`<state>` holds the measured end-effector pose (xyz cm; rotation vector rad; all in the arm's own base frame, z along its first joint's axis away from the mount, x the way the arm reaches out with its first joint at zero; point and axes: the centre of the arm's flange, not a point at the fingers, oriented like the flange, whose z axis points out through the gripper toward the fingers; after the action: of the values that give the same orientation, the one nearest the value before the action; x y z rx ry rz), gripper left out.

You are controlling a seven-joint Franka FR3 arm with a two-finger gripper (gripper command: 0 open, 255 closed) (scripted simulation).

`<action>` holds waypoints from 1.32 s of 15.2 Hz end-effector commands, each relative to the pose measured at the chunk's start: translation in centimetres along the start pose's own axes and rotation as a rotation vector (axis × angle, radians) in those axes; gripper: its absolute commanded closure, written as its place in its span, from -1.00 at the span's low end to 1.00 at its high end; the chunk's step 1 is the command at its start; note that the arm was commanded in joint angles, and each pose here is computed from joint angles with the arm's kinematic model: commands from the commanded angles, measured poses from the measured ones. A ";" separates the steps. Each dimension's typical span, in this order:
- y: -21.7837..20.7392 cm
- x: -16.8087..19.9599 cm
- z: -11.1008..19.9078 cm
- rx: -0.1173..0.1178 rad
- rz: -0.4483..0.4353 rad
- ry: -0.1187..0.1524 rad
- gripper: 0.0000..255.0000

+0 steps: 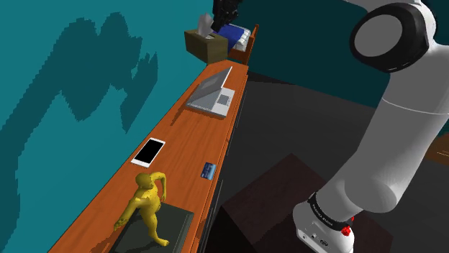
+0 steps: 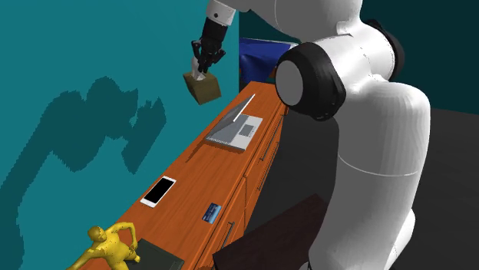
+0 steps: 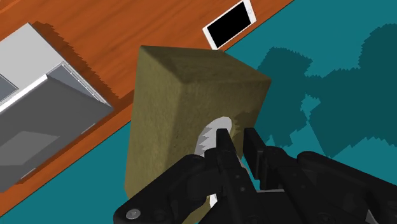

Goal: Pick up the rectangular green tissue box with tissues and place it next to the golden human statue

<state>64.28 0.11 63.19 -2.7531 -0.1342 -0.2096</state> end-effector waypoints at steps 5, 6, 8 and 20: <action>-3.0 -1.0 -1.3 0.000 0.000 0.000 1.00; -4.1 -1.6 -0.9 0.000 0.000 0.000 1.00; -6.4 -2.8 -0.3 0.000 0.000 0.000 1.00; -19.9 -10.0 3.7 0.000 0.000 0.000 1.00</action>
<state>53.31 18.09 65.53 -2.7527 -0.1360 -0.2083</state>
